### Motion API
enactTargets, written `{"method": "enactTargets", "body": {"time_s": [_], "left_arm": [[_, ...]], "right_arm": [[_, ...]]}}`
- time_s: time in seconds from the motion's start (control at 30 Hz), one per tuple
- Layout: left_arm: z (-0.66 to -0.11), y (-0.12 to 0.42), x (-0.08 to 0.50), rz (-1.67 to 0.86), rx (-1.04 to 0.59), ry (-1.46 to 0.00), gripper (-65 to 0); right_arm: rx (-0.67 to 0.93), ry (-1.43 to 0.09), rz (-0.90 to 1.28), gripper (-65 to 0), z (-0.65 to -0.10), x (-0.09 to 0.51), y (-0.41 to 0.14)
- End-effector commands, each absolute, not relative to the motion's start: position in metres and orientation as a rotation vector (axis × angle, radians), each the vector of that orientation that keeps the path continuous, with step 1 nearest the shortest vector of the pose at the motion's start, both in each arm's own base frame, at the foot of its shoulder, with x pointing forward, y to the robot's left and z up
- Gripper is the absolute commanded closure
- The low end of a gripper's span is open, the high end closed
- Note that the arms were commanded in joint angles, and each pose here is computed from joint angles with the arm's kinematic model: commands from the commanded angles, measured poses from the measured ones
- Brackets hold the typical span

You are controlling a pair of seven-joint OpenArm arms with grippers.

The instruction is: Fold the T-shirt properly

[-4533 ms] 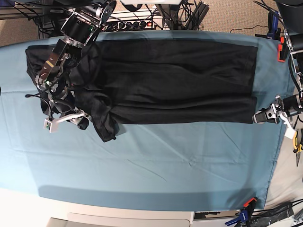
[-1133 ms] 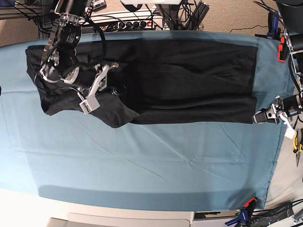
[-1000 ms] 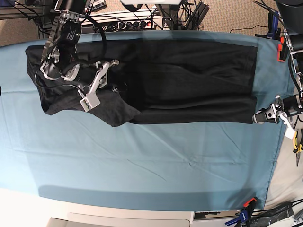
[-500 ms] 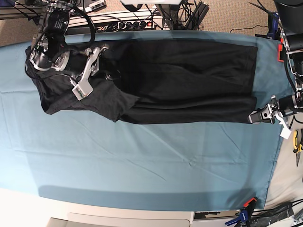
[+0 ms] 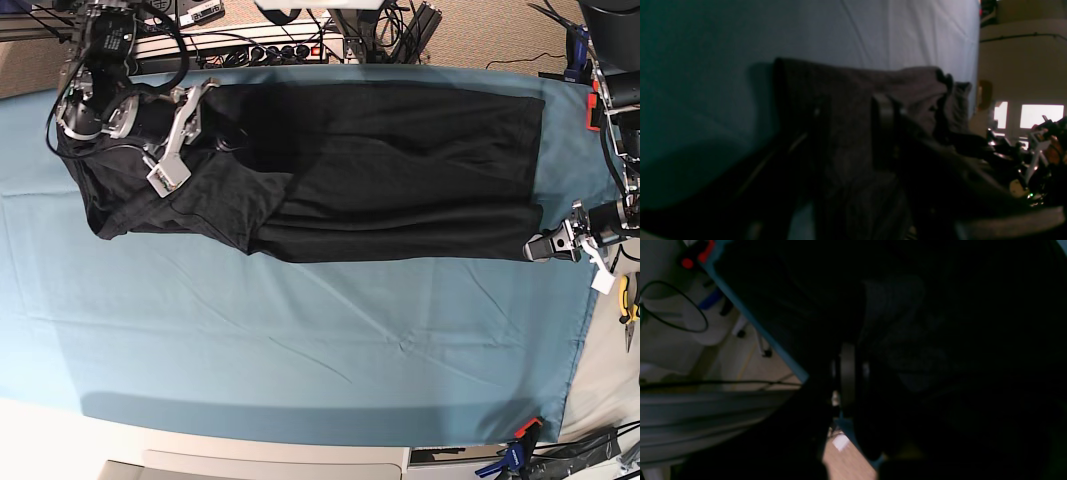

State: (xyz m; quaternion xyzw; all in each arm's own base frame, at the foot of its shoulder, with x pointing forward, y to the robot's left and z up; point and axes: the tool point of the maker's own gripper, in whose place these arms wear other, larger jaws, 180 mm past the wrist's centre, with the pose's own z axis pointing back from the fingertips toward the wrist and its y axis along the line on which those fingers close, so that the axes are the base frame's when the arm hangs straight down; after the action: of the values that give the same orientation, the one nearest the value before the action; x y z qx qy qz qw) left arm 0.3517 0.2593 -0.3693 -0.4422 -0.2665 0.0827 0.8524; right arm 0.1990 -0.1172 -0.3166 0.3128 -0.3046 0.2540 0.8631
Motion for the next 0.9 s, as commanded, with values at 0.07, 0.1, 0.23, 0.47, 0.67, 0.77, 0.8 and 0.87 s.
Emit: {"method": "enactTargets", "body": {"time_s": [0.07, 0.1, 0.23, 0.47, 0.67, 0.77, 0.8, 0.87], "left_arm": [[-0.349, 0.270, 0.364, 0.161, -0.928, -0.626, -21.0], [-0.349, 0.270, 0.364, 0.161, -0.928, -0.625, -21.1], [-0.349, 0.270, 0.364, 0.161, -0.928, -0.625, -21.0], [-0.349, 0.270, 0.364, 0.162, -0.928, -0.626, -21.1], [-0.347, 0.272, 0.369, 0.176, -0.927, -0.655, -21.1], [-0.346, 0.273, 0.370, 0.179, -0.926, -0.660, -21.1], [-0.346, 0.273, 0.370, 0.180, -0.926, -0.662, -21.1], [-0.346, 0.273, 0.370, 0.179, -0.926, -0.661, -21.1]], "right_arm": [[0.654, -0.675, 0.559, 0.0, -0.305, 0.204, -0.120], [0.655, -0.675, 0.561, 0.0, -0.304, 0.204, -0.120], [0.719, -0.698, 0.557, 0.0, -0.295, 0.202, -0.113], [0.723, -0.695, 0.555, 0.0, -0.295, 0.201, -0.113], [0.723, -0.695, 0.555, 0.0, -0.295, 0.201, -0.113], [0.724, -0.695, 0.555, -14.0, -0.295, 0.201, -0.113], [0.724, -0.695, 0.555, -20.2, -0.295, 0.201, -0.113], [0.729, -0.697, 0.554, -25.8, -0.295, 0.201, -0.112]]}}
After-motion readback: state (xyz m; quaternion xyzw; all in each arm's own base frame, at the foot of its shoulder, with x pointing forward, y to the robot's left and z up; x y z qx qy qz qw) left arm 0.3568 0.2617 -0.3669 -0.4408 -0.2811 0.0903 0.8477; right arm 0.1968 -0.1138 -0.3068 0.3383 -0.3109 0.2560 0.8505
